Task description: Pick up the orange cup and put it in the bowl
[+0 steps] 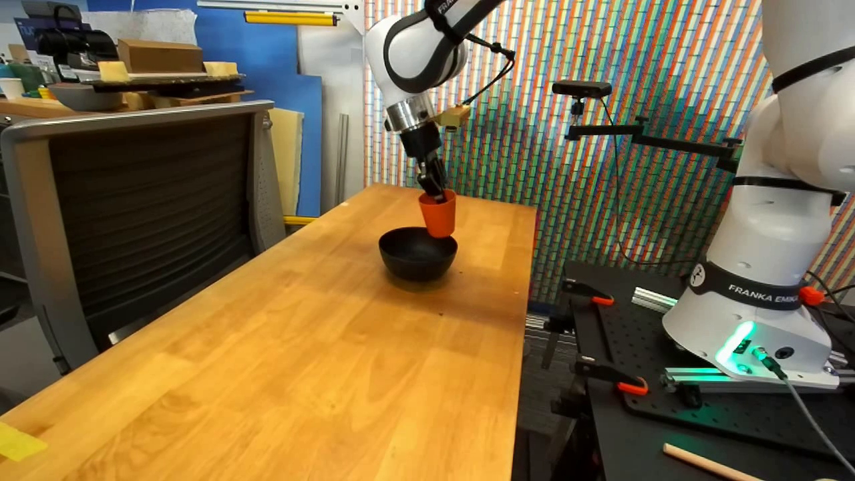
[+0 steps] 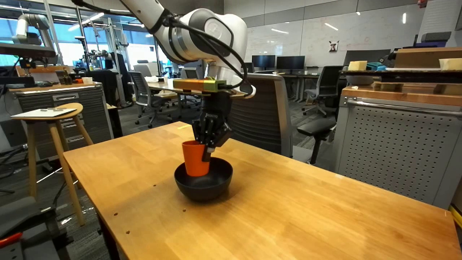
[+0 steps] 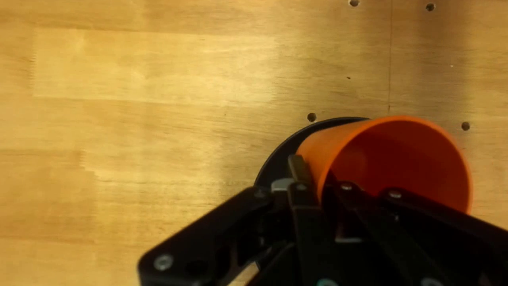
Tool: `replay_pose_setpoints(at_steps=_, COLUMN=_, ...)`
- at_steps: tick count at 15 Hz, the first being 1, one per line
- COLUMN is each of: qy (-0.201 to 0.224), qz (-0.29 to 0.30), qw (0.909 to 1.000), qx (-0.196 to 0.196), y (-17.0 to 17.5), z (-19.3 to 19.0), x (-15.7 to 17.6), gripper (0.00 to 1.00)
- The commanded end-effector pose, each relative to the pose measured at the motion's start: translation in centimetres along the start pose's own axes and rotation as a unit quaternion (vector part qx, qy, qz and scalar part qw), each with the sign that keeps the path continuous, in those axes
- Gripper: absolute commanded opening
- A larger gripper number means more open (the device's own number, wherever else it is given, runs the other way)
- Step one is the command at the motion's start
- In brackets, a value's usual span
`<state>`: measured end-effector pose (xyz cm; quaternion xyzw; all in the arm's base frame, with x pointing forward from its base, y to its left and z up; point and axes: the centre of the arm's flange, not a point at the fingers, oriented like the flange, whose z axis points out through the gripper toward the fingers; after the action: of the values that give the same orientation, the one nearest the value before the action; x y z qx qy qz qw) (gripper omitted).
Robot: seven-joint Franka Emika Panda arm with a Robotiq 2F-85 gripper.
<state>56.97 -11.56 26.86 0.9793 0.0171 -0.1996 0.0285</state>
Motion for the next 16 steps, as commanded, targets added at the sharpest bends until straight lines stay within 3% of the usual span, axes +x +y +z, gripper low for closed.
replay_pose_setpoints(at_steps=1, qy=0.02, qz=0.004, qw=0.9998, qx=0.001, y=-0.2, z=2.1, x=1.6, gripper=0.02)
replay_pose_setpoints(at_steps=7, qy=0.053, qz=-0.005, qw=0.9986, qx=-0.006, y=-0.6, z=3.9, x=3.8, gripper=0.02)
replay_pose_setpoints(at_steps=8, qy=0.057, qz=-0.007, qw=0.9983, qx=-0.001, y=-0.7, z=4.0, x=4.0, gripper=0.11)
replay_pose_setpoints(at_steps=9, qy=0.061, qz=-0.008, qw=0.9981, qx=0.0, y=-0.8, z=4.1, x=4.1, gripper=0.33)
replay_pose_setpoints(at_steps=12, qy=0.07, qz=-0.015, qw=0.9972, qx=0.018, y=-1.4, z=3.3, x=3.6, gripper=0.42)
replay_pose_setpoints(at_steps=16, qy=0.089, qz=-0.047, qw=0.9949, qx=-0.007, y=-3.2, z=-2.2, x=-0.3, gripper=0.74)
